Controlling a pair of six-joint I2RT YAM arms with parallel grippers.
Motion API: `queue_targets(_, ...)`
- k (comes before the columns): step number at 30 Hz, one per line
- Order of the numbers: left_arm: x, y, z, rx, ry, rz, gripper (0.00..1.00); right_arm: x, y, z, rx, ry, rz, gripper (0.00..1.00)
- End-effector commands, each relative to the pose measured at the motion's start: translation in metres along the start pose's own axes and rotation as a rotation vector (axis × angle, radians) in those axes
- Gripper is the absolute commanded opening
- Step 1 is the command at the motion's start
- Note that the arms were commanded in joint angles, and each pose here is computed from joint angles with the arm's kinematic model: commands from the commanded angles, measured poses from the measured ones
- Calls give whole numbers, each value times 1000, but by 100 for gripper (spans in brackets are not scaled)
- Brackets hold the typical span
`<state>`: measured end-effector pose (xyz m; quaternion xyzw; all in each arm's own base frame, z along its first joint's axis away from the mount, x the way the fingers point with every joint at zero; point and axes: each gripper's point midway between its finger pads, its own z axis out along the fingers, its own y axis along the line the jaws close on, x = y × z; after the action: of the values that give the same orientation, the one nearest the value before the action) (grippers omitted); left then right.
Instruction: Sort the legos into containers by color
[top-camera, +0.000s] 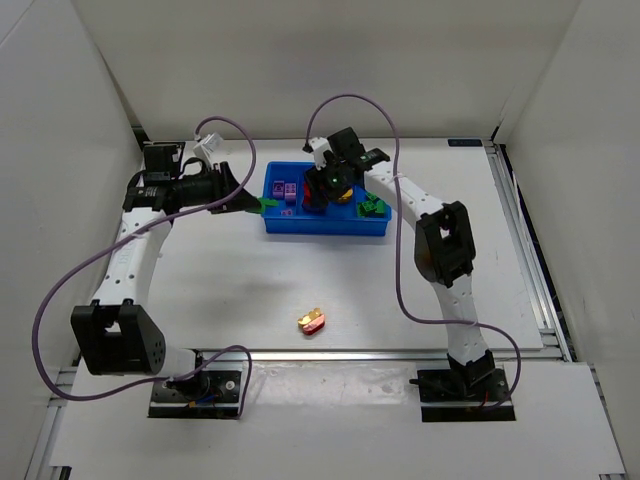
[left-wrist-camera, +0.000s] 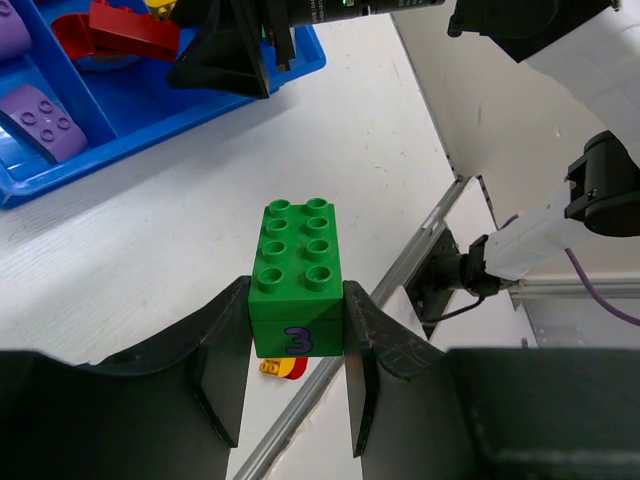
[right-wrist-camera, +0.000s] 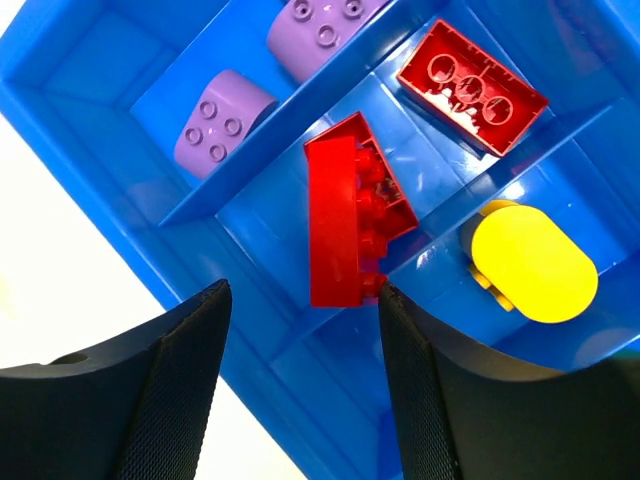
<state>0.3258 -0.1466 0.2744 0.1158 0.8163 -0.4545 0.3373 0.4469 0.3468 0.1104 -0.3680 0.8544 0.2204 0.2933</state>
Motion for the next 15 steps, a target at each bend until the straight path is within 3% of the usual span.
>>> queue_targets(1,6,0,0,53,21,-21,31,-33,15,-36,-33,-104,-86,65)
queue_targets(8,9,3,10,169,74,-124,31,-57,71,-117,-185,-324,-281,63)
queue_targets(15,5,14,18,196,95,-182,31,-49,111,-144,-182,-375,-390,63)
